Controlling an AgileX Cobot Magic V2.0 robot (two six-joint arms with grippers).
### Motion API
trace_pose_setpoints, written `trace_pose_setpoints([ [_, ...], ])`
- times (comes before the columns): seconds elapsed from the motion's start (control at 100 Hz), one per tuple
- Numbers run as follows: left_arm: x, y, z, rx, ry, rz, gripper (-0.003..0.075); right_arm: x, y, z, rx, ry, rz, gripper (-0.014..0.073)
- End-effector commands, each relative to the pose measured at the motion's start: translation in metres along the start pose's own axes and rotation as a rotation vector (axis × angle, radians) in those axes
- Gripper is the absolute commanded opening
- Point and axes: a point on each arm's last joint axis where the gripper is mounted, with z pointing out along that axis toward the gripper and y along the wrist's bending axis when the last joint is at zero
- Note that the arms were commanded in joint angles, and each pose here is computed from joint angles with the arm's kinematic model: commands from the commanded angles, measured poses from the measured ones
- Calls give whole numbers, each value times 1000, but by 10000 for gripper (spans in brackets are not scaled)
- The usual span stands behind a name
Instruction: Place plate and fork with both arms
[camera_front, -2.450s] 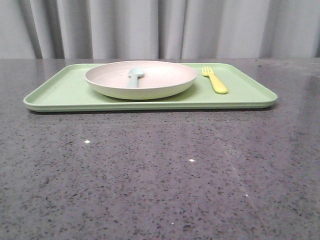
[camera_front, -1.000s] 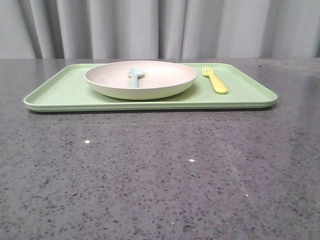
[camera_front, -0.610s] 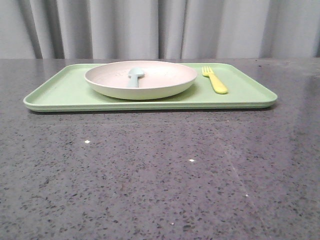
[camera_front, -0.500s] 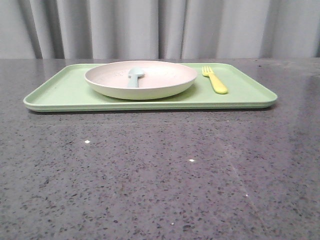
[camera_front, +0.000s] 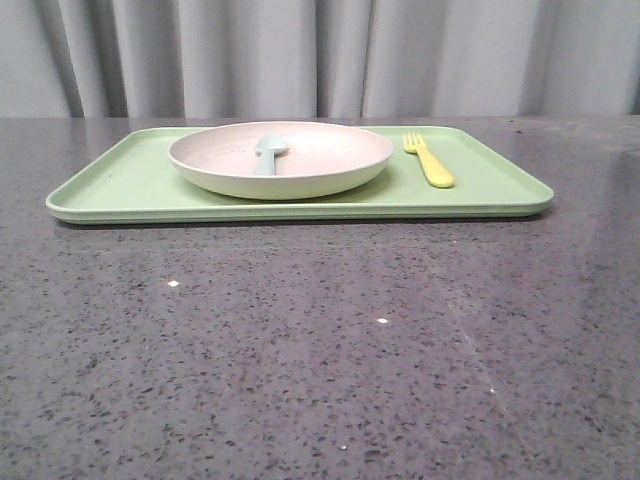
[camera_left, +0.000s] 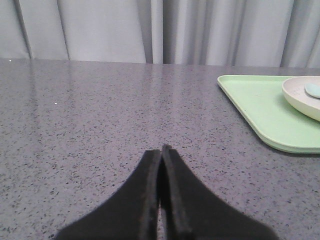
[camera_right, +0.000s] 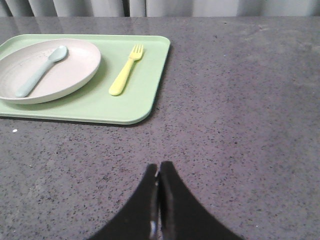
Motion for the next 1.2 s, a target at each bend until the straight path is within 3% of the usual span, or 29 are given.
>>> trace_pose_setpoints([
  [0.0,-4,0,-2,2,-92,-11,-20,-13,2,-2,4,-91,-7,-67],
  [0.28,-4,0,-2,2,-92,-11,-20,-12,-2,-1,94,-130,97,-67],
  [0.42,-4,0,-2,2,-92,-11,-20,-4,-4,11,104,-229,140,-67],
  [0.64,-4,0,-2,2,-92,-11,-20,19,-10,28,112,-368,130,-67],
  [0.88,-4,0,-2,2,-92,-11,-20,53,-17,31,179,-365,39,-67],
  [1.19,-4,0,-2,2,-92,-11,-20,87,-21,30,188,-387,9,-67],
])
